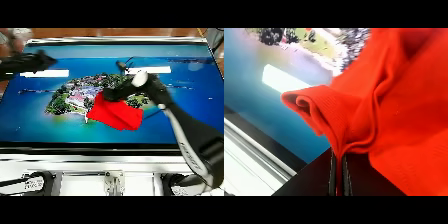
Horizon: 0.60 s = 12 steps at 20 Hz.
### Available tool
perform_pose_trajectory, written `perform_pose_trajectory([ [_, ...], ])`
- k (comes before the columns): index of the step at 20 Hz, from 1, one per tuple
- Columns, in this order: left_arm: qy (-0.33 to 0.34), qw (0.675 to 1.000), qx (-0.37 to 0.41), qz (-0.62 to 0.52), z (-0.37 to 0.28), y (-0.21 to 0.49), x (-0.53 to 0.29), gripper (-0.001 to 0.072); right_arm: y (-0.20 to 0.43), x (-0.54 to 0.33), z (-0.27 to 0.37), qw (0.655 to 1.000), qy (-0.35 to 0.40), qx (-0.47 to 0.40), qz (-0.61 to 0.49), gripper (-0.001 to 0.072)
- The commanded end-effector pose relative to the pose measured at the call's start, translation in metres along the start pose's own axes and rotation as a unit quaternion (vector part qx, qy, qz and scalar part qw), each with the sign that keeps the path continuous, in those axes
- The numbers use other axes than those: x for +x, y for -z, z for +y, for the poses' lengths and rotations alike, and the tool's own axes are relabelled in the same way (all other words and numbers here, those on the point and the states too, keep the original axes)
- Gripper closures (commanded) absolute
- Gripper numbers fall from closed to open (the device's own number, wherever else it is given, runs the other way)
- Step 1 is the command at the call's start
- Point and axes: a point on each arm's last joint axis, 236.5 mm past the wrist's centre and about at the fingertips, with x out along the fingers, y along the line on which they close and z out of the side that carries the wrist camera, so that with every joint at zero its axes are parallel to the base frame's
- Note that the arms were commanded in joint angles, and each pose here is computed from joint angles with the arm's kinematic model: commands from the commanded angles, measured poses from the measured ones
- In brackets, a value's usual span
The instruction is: Fold the shirts.
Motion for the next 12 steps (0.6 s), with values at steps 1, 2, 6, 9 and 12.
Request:
perform_pose_trajectory([
  [1, -0.023, 0.999, 0.021, 0.035, 0.014, 0.012, -0.086, 0.0666, 0.019, 0.087, 0.007, 0.994, -0.054, 0.09, 0.02, 0.0609],
  [2, -0.025, 0.999, 0.026, 0.038, 0.013, 0.014, -0.096, 0.0666, 0.02, 0.094, 0.007, 0.991, -0.071, 0.11, 0.026, 0.038],
  [6, -0.021, 0.998, 0.034, 0.041, 0.004, 0.018, -0.101, 0.0666, 0.008, 0.057, -0.013, 0.99, -0.081, 0.104, 0.041, 0.0067],
  [9, -0.013, 0.998, 0.037, 0.052, -0.002, 0.025, -0.094, 0.0666, 0.021, -0.011, -0.069, 0.993, -0.011, 0.064, 0.098, 0.0067],
  [12, -0.007, 0.997, 0.046, 0.064, -0.004, 0.033, -0.088, 0.0666, 0.061, -0.09, -0.163, 0.97, 0.133, 0.064, 0.192, 0.0067],
])
